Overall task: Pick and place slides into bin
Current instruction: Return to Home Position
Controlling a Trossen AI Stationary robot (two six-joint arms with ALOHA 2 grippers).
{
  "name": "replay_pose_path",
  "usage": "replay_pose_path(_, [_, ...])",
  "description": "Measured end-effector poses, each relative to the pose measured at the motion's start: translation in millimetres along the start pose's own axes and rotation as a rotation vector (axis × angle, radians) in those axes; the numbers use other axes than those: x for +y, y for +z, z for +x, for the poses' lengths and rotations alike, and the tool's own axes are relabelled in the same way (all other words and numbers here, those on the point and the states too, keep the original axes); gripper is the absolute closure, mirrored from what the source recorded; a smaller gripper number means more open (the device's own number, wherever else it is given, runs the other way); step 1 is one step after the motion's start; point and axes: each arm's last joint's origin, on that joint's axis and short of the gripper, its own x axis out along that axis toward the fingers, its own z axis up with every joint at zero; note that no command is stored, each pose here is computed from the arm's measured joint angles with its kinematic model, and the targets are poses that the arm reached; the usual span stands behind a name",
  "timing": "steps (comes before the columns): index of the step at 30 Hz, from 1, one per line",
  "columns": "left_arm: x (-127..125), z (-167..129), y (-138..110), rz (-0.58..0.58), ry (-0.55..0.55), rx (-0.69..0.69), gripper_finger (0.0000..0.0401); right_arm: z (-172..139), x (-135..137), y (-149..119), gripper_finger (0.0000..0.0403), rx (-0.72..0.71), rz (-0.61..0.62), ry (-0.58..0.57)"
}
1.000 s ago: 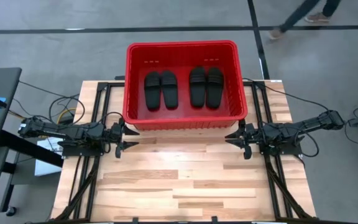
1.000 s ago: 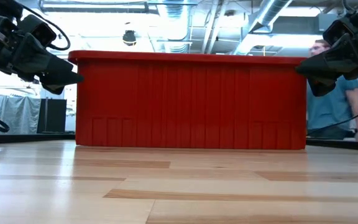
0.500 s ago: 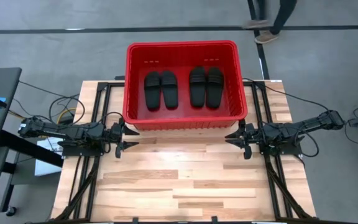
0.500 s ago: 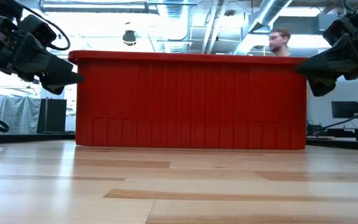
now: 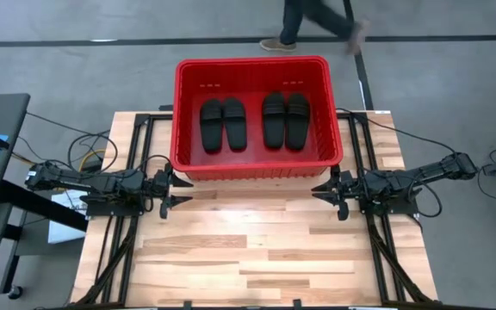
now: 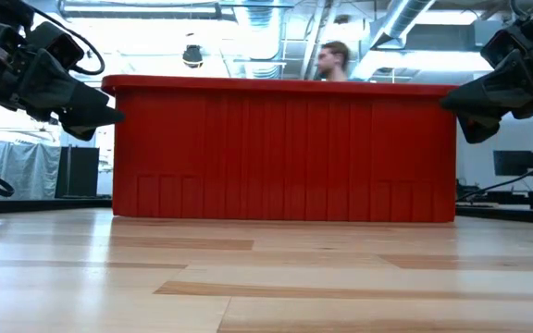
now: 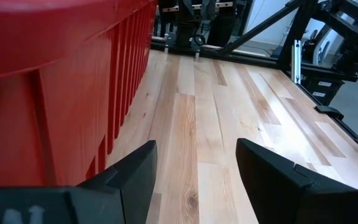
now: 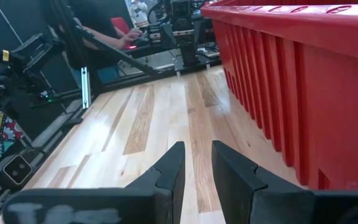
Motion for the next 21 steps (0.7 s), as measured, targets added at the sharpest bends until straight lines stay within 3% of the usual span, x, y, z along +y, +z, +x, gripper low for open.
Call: replay_pose_path(21, [0.0,0.0,-0.1,-0.001,0.0,0.001,0.0191,0.0,0.0,0.0,0.0332,0.0,0.0,0.0])
